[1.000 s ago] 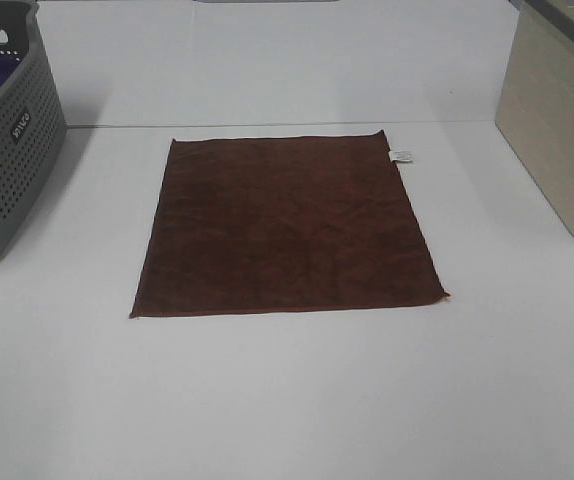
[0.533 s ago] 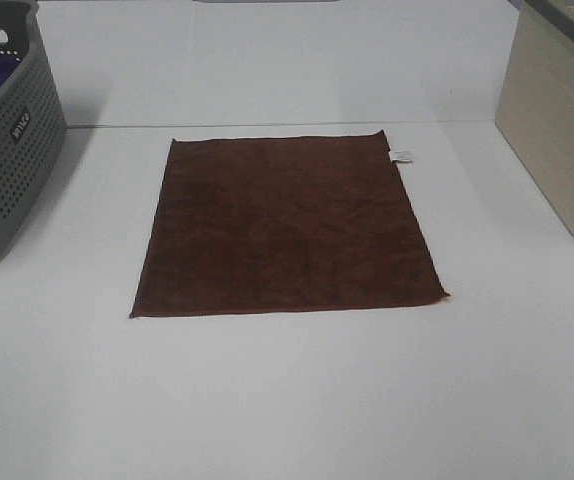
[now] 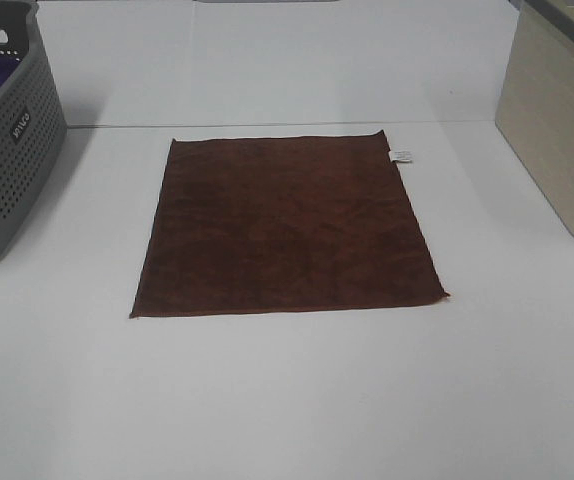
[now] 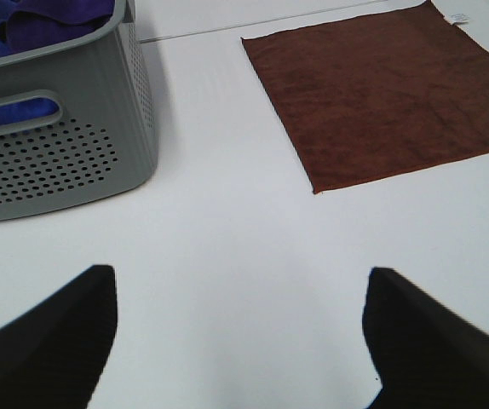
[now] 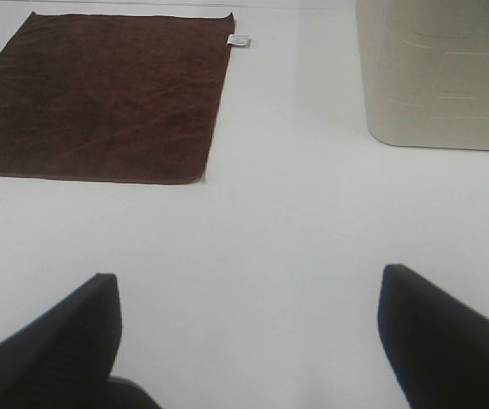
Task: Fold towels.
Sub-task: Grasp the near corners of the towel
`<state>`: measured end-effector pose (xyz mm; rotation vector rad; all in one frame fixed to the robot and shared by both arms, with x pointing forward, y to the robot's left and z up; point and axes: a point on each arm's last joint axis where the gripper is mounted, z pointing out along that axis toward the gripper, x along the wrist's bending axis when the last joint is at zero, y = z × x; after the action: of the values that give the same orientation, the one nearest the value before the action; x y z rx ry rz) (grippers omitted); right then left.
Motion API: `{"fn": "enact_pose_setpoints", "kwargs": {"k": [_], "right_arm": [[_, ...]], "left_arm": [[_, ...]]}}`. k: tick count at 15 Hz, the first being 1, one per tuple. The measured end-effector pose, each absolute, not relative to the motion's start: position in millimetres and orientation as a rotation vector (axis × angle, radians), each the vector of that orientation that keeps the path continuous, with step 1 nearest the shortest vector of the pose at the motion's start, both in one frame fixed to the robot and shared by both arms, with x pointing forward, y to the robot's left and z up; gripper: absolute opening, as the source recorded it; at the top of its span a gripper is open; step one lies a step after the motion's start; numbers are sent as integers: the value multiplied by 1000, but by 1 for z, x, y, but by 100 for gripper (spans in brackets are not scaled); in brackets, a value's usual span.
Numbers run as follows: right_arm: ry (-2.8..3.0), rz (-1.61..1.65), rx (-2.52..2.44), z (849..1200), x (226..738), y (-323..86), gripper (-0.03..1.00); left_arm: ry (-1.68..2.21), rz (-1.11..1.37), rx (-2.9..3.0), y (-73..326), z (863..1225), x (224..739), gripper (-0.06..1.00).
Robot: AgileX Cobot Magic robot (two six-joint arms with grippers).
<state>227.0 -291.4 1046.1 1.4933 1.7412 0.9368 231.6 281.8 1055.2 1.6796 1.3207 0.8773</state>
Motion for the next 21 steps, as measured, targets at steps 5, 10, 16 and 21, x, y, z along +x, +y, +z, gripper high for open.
{"fn": "enact_pose_setpoints", "kwargs": {"k": [5,10,16,21], "right_arm": [[1741,937,1493,1046,227,-291,78],[1741,937,1493,1046,227,-291,78],[1741,937,1493,1046,227,-291,78],[1741,937,1493,1046,227,-291,78]], "left_arm": [[1321,877,1680,282,1055,232,76],[1321,877,1680,282,1055,232,76],[1321,877,1680,282,1055,232,76],[1320,878,1679,282,1055,232,76]]}}
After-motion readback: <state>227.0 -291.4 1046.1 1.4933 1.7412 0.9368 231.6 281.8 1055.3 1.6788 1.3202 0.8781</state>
